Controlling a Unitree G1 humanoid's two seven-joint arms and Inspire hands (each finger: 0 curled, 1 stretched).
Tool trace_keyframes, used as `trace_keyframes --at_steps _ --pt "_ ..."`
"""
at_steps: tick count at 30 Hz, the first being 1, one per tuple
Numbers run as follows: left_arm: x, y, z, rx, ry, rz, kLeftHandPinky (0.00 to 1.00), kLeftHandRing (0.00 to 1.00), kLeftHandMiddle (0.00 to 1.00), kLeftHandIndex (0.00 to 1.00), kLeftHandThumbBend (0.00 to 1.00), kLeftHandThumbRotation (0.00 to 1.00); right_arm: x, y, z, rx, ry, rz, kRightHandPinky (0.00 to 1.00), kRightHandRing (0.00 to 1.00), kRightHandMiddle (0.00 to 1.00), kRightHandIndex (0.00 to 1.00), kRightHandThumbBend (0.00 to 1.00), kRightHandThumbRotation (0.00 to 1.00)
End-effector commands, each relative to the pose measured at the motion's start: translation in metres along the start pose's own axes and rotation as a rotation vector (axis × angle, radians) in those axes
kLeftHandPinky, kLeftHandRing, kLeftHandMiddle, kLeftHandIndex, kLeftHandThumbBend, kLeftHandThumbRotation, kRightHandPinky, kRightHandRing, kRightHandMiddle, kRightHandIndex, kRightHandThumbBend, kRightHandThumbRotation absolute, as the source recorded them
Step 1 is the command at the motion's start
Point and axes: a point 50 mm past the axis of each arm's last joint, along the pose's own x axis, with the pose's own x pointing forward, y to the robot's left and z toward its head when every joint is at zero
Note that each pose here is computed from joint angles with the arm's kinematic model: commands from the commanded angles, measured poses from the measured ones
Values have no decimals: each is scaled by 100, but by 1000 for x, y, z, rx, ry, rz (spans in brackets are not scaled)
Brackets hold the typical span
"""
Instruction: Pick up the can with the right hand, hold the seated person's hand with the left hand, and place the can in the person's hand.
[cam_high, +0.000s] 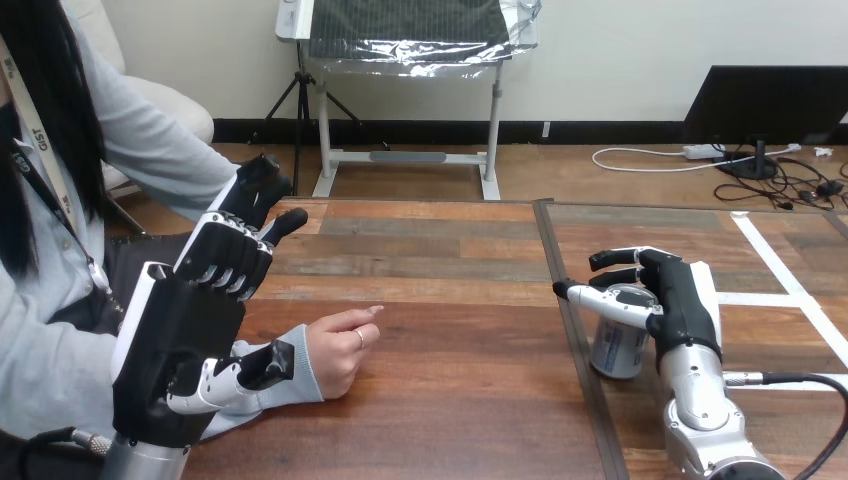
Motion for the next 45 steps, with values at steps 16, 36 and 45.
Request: trace_keyframes --at_steps 16,36,45 --pt "16 2 7 16 -69 -27 90 98 98 93 100 47 7 -2 24 75 -112 -41 34 39 48 52 78 0" --pt "15 -1 3 1 -68 -14 91 97 98 93 100 48 8 -2 29 43 -145 -62 37 44 51 55 81 0" --pt "16 -1 3 1 -62 -16 91 97 98 94 100 48 7 -2 27 39 -140 -46 46 55 62 64 91 0"
